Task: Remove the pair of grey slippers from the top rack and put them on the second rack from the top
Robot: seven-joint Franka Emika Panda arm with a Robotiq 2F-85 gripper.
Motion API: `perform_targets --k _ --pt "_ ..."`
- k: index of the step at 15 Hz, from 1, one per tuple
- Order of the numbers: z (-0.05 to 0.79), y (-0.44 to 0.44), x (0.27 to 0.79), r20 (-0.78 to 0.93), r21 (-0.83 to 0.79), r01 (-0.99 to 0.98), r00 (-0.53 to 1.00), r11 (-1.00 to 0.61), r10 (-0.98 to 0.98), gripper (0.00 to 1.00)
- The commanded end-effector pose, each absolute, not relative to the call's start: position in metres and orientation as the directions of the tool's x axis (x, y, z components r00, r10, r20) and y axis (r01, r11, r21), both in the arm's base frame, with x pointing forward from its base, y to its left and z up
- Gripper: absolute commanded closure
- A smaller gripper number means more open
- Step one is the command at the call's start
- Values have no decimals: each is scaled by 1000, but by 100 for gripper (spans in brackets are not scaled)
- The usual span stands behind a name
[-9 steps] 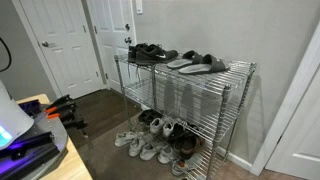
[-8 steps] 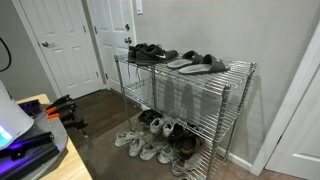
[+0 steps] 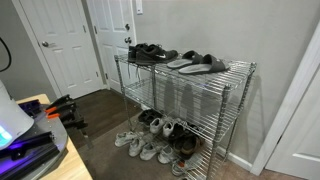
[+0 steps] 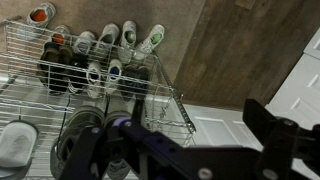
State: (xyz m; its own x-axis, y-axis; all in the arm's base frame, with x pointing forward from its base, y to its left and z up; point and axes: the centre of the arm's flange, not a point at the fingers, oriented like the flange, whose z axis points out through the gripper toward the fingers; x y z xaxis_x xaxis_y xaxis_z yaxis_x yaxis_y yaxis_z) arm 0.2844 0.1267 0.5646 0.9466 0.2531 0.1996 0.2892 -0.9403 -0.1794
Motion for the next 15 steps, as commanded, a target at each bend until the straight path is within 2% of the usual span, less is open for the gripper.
perform_targets --k 1,6,15 --pt "565 127 284 200 -179 289 947 -940 253 0" --pt "564 127 291 198 -177 272 951 -946 236 0" --pt "539 82 440 220 -221 34 975 -975 -16 0"
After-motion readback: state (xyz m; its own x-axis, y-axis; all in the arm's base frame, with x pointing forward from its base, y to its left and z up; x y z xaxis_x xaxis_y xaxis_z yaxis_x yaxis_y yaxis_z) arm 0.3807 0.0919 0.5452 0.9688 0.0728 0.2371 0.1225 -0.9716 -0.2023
